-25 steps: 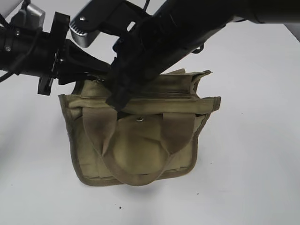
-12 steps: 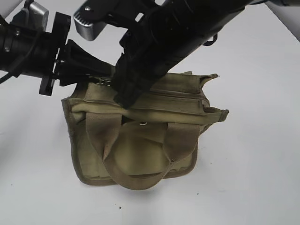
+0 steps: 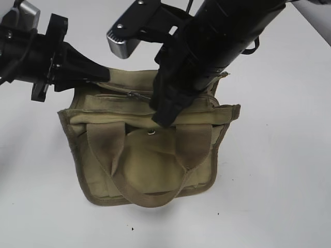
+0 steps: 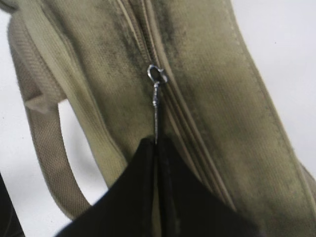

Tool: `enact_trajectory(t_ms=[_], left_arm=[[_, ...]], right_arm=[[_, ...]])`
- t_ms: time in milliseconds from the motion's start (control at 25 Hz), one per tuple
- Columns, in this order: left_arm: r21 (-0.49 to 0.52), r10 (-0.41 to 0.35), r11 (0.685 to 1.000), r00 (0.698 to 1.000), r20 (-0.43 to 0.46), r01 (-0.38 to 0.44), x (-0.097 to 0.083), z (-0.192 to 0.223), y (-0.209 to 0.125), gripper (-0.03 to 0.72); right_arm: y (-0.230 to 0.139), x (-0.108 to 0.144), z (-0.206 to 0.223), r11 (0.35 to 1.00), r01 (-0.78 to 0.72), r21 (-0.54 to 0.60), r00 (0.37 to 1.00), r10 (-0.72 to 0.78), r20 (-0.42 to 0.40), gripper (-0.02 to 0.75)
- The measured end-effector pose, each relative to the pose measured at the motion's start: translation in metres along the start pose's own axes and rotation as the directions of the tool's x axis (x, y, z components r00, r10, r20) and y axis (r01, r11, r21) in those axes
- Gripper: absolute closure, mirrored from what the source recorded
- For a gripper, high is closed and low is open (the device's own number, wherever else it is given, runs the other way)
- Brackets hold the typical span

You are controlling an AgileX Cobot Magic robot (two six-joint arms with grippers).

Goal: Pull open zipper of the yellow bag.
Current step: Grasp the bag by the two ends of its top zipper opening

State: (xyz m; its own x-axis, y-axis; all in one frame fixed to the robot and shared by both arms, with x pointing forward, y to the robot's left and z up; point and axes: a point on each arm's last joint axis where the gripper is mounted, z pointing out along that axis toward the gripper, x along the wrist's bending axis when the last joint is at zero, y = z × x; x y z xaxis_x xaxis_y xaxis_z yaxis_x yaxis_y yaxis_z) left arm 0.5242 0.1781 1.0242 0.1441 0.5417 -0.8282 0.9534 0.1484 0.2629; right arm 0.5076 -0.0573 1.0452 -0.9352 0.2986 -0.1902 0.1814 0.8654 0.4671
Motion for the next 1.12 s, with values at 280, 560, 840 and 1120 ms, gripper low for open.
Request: enact_trajectory(t_ms=[280,560,840,1120], left_arm=[[0.002,0.004,1.000,1.000,-0.005,-0.004,0.000,0.000,0.000,0.685],[-0.002,0.005,1.000,1.000,-0.005,-0.005,0.000,0.000,0.001,0.685],[-0.008,0.005,1.000,1.000,-0.009,-0.005,0.001,-0.001,0.001,0.685],[0.002,0.004,1.000,1.000,-0.001,-0.004,0.000,-0.001,0.001,0.674]], right_arm=[[-0.036,-0.028,-0.009,0.967,-0.199,0.158,0.980,0.199,0.020,0.736],[-0.068,-0.052,-0.020,0.881,-0.408,0.239,0.911,0.411,0.039,0.736],[-0.082,-0.057,-0.024,0.832,-0.469,0.297,0.879,0.473,0.061,0.736],[-0.079,-0.054,-0.028,0.811,-0.513,0.280,0.849,0.527,0.030,0.615]])
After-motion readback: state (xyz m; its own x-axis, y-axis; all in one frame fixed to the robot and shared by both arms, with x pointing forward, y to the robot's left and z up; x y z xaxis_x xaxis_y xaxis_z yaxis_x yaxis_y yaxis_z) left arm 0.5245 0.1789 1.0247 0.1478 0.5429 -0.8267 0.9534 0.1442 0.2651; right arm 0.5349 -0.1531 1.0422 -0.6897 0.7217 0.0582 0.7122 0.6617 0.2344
